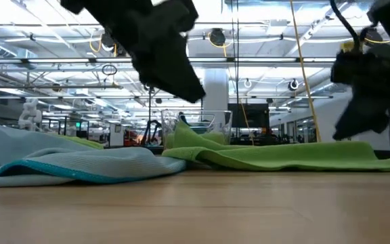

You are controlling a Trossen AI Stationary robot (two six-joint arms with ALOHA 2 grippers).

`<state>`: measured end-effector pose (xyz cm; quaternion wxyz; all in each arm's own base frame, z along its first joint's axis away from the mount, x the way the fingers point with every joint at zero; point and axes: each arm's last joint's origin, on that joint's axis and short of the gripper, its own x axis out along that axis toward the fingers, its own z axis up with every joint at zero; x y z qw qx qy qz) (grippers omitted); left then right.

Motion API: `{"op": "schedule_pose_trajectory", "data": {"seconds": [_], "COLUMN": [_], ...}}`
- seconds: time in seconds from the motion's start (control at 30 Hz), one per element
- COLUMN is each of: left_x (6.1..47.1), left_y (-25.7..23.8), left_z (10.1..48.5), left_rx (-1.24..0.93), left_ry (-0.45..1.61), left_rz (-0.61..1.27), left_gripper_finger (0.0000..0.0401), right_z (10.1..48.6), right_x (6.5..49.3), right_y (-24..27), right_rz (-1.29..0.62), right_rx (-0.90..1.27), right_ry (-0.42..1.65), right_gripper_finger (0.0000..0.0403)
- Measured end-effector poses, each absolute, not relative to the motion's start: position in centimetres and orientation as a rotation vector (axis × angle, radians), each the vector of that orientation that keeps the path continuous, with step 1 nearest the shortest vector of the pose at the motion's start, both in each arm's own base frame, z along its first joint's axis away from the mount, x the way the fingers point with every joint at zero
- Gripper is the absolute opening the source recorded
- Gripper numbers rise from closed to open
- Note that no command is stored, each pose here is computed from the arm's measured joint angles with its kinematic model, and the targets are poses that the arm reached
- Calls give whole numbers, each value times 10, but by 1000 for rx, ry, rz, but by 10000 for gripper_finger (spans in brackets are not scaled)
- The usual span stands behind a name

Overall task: Fold microfiber towels
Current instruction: Fold the right green towel

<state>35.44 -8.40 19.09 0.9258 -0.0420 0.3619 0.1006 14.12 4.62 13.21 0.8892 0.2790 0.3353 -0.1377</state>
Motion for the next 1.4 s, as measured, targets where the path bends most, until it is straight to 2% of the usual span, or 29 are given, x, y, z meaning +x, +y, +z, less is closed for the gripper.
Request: {"op": "schedule_pose_trajectory", "data": {"seconds": [0.13, 0.37, 0.5, 0.6, 0.7, 0.8, 0.93, 1.07, 1.23, 1.4], "left_x": [369, 372, 370, 366, 359, 346, 333, 322, 310, 294], "left_y": [-77, -70, -84, -97, -109, -125, -142, -145, -144, -135], "left_z": [164, 125, 132, 154, 175, 178, 162, 135, 127, 138], "left_rx": [-109, -246, -286, -265, -217, -195, -190, -208, -233, -223], "left_ry": [757, 928, 937, 868, 799, 822, 948, 1108, 1232, 1326], "left_rz": [194, 128, 21, 5, 35, 64, 87, 187, 294, 386], "left_gripper_finger": [172, 172, 172, 172, 172, 172, 172, 172, 172, 172], "right_z": [112, 102, 99, 98, 98, 98, 98, 98, 98, 99], "right_x": [135, 132, 129, 127, 125, 124, 123, 123, 122, 120], "right_y": [50, 61, 69, 72, 75, 76, 76, 76, 80, 84], "right_rz": [-307, -294, -262, -246, -231, -227, -223, -221, -188, -158], "right_rx": [609, 658, 695, 707, 704, 700, 687, 678, 678, 697], "right_ry": [756, 846, 891, 913, 925, 928, 927, 922, 922, 944], "right_gripper_finger": [110, 70, 52, 42, 34, 27, 20, 16, 13, 12]}}
